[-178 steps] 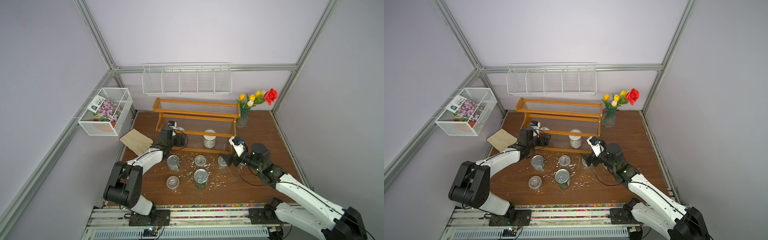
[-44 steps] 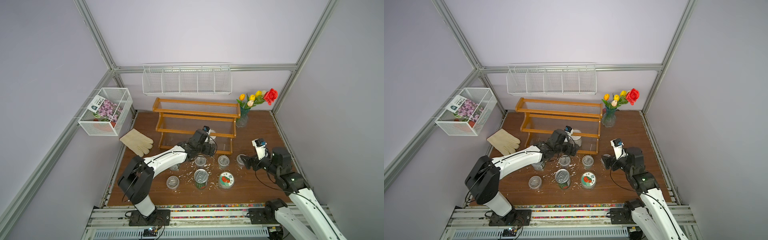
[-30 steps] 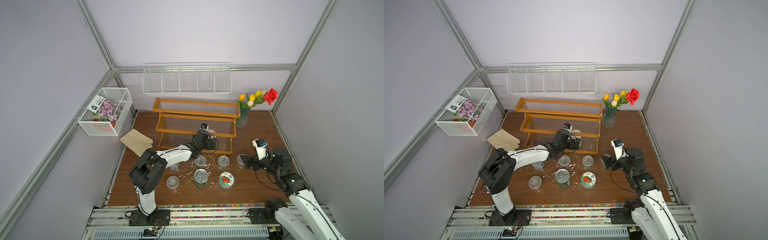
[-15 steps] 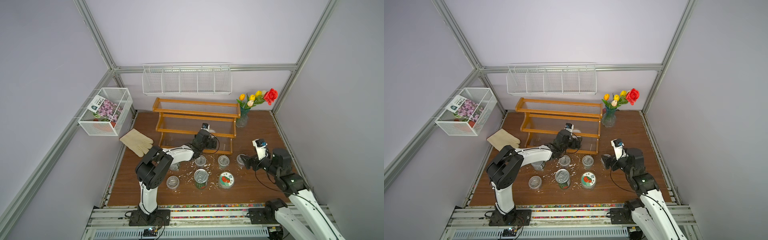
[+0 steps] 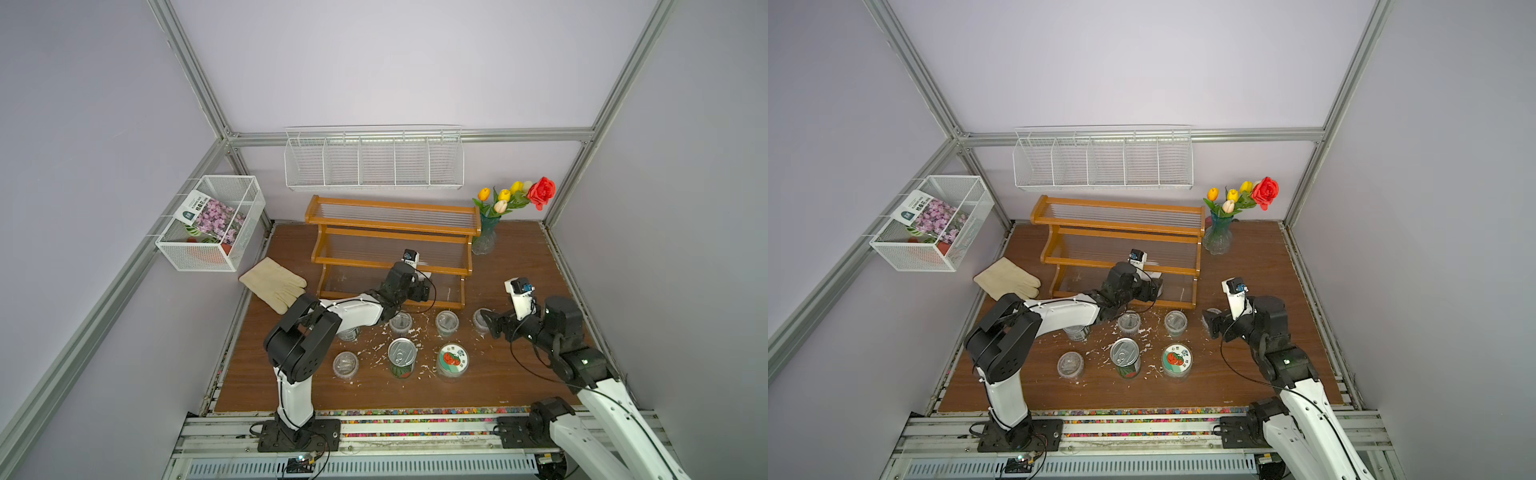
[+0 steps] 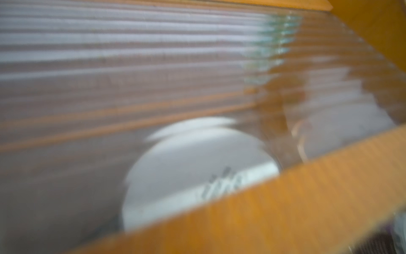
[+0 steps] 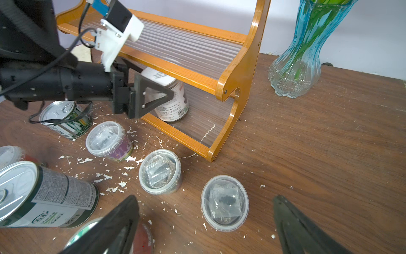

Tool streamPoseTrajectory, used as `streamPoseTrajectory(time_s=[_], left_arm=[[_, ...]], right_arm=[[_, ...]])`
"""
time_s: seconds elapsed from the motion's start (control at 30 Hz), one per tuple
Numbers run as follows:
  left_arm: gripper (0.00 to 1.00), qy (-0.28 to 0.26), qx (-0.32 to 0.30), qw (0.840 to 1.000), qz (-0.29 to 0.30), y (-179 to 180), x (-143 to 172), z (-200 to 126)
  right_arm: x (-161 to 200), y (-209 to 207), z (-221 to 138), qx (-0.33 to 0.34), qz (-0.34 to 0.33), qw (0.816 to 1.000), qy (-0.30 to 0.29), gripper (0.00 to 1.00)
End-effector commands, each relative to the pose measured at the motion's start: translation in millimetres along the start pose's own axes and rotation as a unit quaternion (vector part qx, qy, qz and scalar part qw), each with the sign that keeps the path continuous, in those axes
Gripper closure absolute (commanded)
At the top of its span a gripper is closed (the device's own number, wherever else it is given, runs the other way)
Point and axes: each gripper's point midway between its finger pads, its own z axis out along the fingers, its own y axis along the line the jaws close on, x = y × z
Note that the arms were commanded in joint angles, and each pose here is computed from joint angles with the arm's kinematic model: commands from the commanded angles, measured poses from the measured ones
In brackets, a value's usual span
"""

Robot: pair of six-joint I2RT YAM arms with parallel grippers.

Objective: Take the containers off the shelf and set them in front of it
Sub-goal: 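Pick up a container from the shelf.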

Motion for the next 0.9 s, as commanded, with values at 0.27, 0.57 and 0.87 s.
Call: streamPoseTrajectory(time_s=[0.27, 0.57, 0.87], left_arm=[[0.23, -0.002, 0.088, 0.995, 0.039, -31.0, -8.6, -43.6], [0.23, -0.004, 0.120, 0.990, 0.075, -44.3, -18.9, -75.3], [0.24, -0.019, 0.223, 0.965, 0.139, -85.4, -28.8, -131.5]], right_arm=[[-4.5, -3.3, -1.4, 0.008, 0.001, 1.000, 0.001, 0.02], [-5.2, -1.9, -3.1, 0.005, 0.000, 1.000, 0.007, 0.02], [-3.7, 14.5, -17.1, -0.035, -0.010, 0.998, 0.042, 0.02]])
